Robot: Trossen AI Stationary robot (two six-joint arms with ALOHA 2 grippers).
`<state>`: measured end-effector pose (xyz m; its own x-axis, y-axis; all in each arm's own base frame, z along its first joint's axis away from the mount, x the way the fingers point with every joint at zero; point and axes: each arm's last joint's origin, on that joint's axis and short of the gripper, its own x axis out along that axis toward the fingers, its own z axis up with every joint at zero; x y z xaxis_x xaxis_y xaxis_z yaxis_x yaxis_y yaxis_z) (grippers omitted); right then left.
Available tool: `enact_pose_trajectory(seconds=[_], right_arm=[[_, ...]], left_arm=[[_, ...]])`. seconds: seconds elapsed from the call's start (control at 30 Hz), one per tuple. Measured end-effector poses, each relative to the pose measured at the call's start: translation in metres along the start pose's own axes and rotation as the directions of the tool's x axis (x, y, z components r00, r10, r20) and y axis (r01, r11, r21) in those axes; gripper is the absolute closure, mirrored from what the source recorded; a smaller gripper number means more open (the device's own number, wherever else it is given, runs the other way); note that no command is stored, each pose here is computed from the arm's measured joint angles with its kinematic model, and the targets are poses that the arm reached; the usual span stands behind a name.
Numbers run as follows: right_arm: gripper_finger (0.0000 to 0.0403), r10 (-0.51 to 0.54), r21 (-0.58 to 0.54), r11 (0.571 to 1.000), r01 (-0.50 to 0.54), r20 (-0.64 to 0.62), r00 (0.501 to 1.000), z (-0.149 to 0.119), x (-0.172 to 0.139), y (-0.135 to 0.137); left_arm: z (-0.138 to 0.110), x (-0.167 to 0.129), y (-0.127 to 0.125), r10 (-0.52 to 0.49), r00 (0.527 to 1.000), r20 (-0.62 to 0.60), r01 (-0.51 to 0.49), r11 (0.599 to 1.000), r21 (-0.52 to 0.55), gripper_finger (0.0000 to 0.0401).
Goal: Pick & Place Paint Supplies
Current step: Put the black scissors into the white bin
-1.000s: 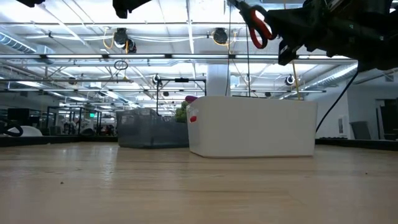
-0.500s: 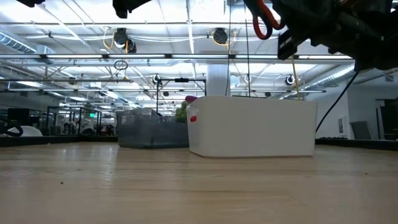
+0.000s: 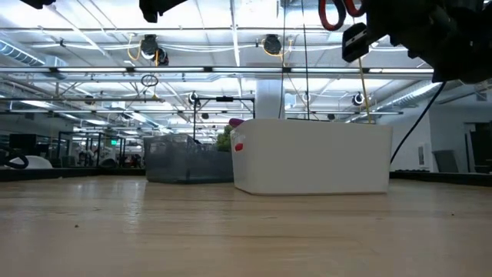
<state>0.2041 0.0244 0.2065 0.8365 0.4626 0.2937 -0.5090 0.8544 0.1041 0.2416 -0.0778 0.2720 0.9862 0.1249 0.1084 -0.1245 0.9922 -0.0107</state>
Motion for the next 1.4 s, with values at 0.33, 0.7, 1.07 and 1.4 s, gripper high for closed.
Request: enact_pose_trajectory(seconds=[0.33,0.7,1.07,1.4], right_arm=[[0.0394,0.072,0.018,0.997,-0.072,0.022,0.997,0.003,0.001,0.005],[0.0394,0.132,0.050,0.989,-0.136,0.073,0.989,0.016,0.018,0.012],[0.0394,0.257,0.009,0.966,-0.258,0.094,0.962,0.024,0.032,0.027],[0.0394,0.336,-0.044,0.942,-0.333,0.142,0.931,0.037,0.048,0.045]], left_arm=[[0.000,0.000,0.000,0.000,1.000,0.000,0.000,1.000,0.000,0.0061],[0.000,0.000,0.000,0.000,1.000,-0.003,0.000,1.000,0.002,0.0061],[0.000,0.000,0.000,0.000,1.000,-0.004,0.000,1.000,0.002,0.0061],[0.000,0.000,0.000,0.000,1.000,-0.003,0.000,1.000,0.002,0.0061]])
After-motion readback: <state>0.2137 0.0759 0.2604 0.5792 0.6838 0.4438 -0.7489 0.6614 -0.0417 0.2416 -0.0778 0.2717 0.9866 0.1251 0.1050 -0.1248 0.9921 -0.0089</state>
